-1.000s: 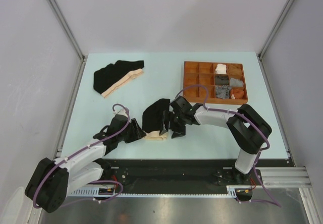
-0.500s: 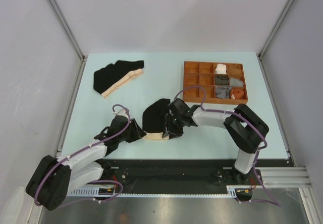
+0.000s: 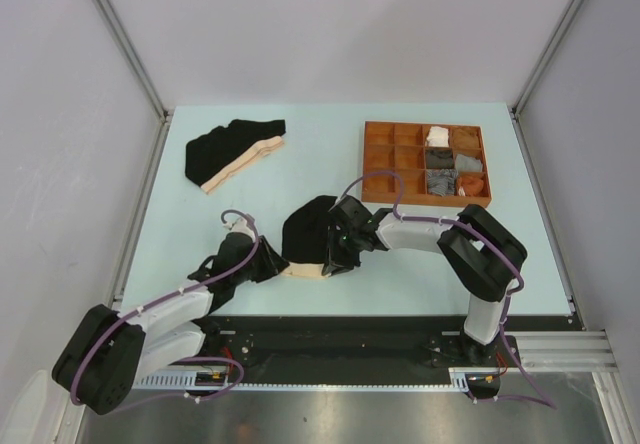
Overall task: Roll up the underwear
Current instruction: Fold the underwear at the center of the board.
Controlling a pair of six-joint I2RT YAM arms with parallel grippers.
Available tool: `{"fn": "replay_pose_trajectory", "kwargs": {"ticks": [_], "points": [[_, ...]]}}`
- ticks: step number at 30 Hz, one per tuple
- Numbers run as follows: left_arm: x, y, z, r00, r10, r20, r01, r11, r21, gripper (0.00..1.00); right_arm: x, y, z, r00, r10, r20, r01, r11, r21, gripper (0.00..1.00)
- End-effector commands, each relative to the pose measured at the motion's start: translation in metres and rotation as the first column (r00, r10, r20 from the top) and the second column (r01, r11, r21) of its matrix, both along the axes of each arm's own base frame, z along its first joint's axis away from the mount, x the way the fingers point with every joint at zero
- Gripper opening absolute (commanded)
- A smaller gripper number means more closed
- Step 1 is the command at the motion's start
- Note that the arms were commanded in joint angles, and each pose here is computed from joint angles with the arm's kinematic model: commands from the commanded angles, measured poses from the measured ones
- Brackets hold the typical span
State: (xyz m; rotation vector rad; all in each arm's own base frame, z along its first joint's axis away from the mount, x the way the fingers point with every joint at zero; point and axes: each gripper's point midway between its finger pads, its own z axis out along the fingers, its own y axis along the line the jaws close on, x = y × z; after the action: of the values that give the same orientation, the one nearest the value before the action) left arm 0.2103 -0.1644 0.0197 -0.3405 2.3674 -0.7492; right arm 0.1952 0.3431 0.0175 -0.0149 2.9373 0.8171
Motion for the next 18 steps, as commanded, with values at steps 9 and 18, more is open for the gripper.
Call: {"fn": "replay_pose_trajectory", "kwargs": {"ticks": [9, 18], "points": [[-0.01, 0.017, -0.021, 0.999, 0.031, -0.026, -0.03, 0.997, 0.071, 0.01, -0.01, -0.024, -0.04, 1.0, 0.01, -0.017, -0.013, 0.989, -0.15, 0.13], [0.022, 0.0, 0.039, 0.984, -0.088, 0.152, 0.069, 0.99, 0.126, 0.0, -0.01, -0.027, -0.044, 1.0, 0.017, -0.012, -0.019, 0.986, -0.167, 0.0]]}}
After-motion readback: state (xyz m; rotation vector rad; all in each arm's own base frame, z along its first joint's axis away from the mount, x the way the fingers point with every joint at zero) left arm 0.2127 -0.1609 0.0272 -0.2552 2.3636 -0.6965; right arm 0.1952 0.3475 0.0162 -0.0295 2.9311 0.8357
